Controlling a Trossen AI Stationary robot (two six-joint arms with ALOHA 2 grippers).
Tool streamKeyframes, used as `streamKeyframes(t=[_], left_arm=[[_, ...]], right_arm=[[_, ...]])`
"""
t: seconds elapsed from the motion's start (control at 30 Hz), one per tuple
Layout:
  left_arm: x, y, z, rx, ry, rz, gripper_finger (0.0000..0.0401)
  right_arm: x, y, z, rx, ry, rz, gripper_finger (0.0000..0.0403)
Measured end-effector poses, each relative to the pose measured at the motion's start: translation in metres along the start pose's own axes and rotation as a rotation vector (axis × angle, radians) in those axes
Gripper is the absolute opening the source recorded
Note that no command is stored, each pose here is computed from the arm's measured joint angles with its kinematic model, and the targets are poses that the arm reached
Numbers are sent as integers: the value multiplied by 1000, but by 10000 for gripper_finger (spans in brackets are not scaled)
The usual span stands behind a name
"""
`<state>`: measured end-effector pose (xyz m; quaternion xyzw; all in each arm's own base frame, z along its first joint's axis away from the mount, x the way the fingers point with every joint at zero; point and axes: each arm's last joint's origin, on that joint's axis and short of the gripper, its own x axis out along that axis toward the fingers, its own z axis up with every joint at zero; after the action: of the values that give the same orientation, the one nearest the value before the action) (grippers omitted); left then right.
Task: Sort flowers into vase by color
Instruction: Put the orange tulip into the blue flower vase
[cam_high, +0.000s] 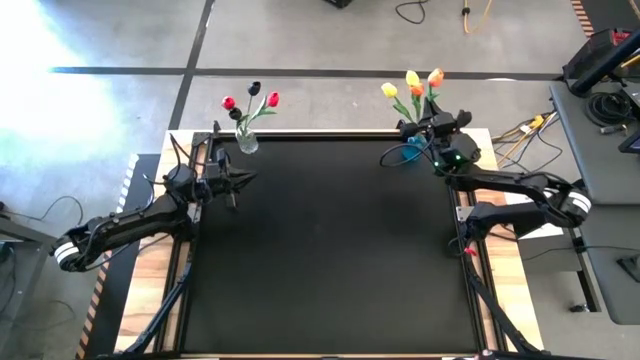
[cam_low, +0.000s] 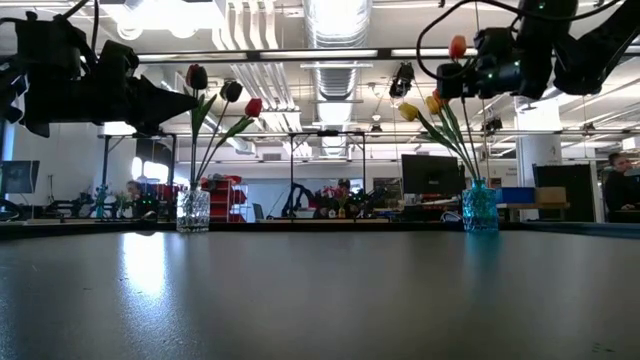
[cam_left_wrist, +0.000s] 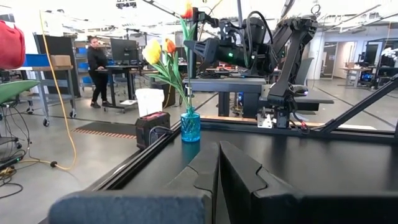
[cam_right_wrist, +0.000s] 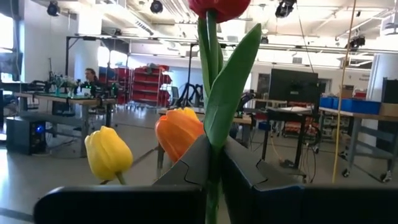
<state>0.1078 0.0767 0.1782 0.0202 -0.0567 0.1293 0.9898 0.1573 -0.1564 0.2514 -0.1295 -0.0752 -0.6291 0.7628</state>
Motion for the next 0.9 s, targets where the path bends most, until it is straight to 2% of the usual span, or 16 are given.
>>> streamKeyframes(t=[0.3,0.47,0.57,0.67,0.8,0.9], left_arm=[[0,0,0,-5,0,0,0],[0,0,0,-8,0,-1,0],[0,0,0,-8,0,-1,0],[0,0,0,-8,0,-2,0],[0,0,0,-8,0,-2,0],[0,0,0,-8,0,-2,0]], right_arm=[[0,0,-2,-9,25,-11,100],[-1,1,-7,-42,78,-3,122],[-1,2,-10,-48,111,6,122],[-2,2,-14,-50,144,11,105],[-2,1,-16,-55,169,-34,73],[-3,0,-16,-62,180,-55,67]])
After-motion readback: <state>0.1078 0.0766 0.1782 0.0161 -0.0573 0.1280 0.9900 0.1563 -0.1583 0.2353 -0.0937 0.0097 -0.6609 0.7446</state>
